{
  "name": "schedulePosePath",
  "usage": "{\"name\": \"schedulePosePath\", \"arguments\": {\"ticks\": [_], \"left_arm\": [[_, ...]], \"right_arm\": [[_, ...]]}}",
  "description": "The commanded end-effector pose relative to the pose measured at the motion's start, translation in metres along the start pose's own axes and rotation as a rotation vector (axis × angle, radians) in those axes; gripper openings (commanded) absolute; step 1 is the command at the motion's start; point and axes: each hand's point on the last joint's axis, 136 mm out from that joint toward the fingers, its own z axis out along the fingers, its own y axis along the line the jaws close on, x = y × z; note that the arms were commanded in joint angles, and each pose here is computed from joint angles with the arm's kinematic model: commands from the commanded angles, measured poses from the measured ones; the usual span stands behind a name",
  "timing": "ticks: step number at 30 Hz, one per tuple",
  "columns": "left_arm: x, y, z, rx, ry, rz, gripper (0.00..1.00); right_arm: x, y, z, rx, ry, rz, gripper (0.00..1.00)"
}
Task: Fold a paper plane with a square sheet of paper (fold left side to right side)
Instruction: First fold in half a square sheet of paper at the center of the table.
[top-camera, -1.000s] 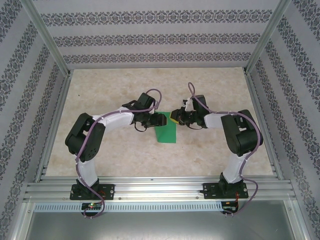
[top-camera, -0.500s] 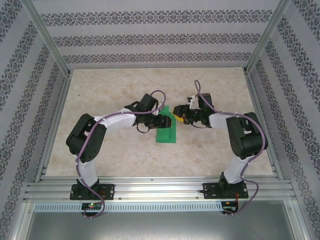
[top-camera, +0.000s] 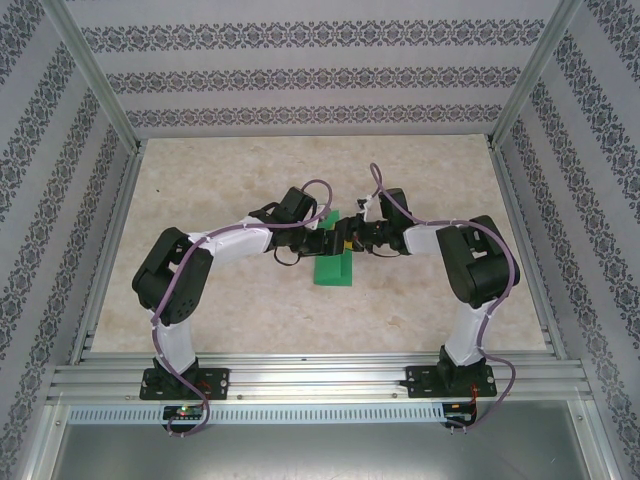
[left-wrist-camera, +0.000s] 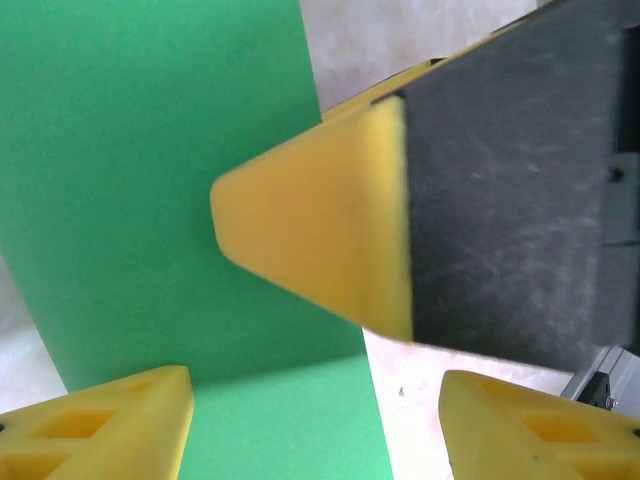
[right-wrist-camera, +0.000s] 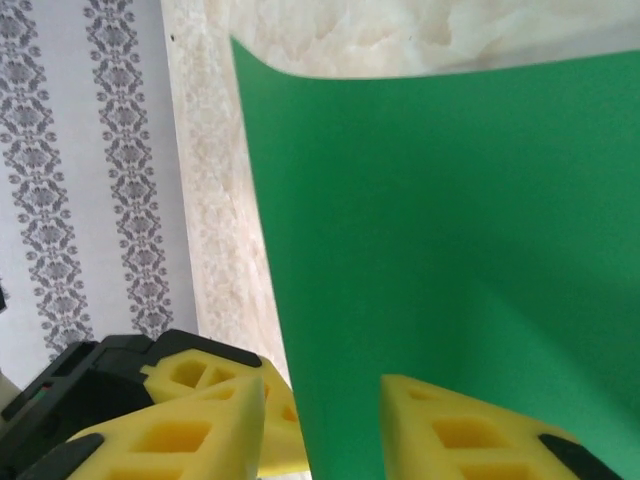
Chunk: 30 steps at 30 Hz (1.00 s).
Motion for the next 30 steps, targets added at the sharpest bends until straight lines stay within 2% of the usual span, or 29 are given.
{"name": "schedulePosePath", "arguments": {"ticks": [1, 3, 5, 9, 14, 21, 30], "left_arm": [[-0.002, -0.012, 0.003, 0.034, -0.009, 0.055, 0.67], [-0.002, -0.012, -0.002, 0.020, -0.015, 0.062, 0.68], [-0.004, -0.012, -0.009, 0.001, -0.031, 0.071, 0.69], [-0.009, -0.004, -0.029, -0.049, -0.065, 0.058, 0.70], [-0.011, 0.028, -0.043, -0.149, -0.089, -0.040, 0.70], [-0.010, 0.045, -0.017, -0.161, -0.037, -0.133, 0.65], [-0.013, 0.057, 0.007, -0.179, -0.012, -0.179, 0.62]], "right_arm": [[-0.006, 0.009, 0.000, -0.026, -0.005, -0.033, 0.17], [-0.005, 0.007, -0.001, -0.013, -0.004, -0.036, 0.09], [-0.005, 0.004, -0.003, 0.003, -0.007, -0.040, 0.05], [-0.005, 0.002, -0.006, 0.017, -0.006, -0.038, 0.04], [-0.005, 0.002, -0.008, 0.023, -0.011, -0.042, 0.04], [-0.005, 0.003, -0.011, 0.027, -0.019, -0.047, 0.06], [-0.005, 0.000, -0.013, 0.036, -0.022, -0.043, 0.10]]}}
